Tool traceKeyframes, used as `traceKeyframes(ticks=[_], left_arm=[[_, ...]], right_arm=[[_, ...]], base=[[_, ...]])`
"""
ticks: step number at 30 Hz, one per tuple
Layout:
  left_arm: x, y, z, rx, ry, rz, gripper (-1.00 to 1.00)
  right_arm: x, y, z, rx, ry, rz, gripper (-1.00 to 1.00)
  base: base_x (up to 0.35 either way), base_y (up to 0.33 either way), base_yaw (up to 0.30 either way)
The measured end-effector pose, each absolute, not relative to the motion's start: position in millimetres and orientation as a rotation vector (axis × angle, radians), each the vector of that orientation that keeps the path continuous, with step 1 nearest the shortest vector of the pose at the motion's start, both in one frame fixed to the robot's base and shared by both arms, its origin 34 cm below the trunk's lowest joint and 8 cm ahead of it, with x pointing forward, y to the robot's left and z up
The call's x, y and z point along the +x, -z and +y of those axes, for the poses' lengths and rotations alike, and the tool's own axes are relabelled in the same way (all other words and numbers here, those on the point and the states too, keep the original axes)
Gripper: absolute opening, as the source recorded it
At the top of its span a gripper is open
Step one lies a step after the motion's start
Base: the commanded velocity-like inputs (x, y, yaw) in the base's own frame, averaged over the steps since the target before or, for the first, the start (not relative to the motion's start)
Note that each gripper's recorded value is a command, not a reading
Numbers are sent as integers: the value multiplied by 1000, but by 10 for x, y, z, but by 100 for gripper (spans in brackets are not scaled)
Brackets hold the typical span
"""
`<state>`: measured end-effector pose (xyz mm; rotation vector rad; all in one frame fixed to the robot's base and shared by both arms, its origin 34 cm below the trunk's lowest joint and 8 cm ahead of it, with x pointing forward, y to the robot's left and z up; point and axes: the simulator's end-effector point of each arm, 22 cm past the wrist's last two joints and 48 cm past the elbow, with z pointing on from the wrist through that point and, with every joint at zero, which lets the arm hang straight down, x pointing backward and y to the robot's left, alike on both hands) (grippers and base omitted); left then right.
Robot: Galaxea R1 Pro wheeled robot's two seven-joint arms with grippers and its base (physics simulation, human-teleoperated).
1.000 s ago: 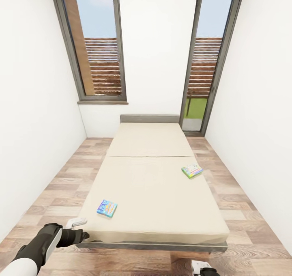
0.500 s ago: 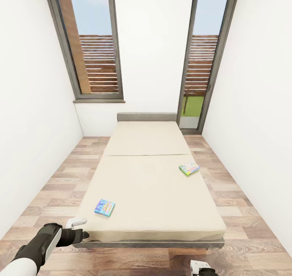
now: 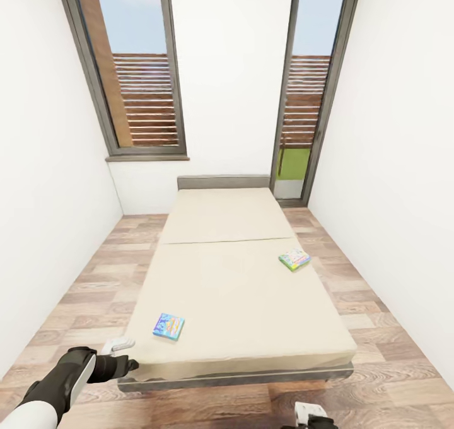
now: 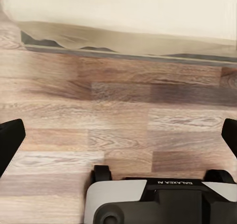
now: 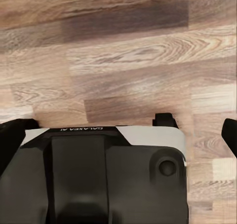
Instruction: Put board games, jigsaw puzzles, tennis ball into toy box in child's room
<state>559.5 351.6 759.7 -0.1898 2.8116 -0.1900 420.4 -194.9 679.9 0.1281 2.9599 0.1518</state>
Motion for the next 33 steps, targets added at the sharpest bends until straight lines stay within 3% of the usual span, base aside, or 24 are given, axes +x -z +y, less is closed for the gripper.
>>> traceKeyframes(ticks=[20, 33], left_arm=[[5601, -7603, 3529, -193, 188, 2808, 100], [5605, -7603, 3519, -193, 191, 2806, 100]], right_arm=[[4284, -6779, -1821, 123, -162, 2882, 100], [4295, -6792, -1751, 114, -135, 2879, 100]], base=[[13, 188, 30], [76, 48, 63]])
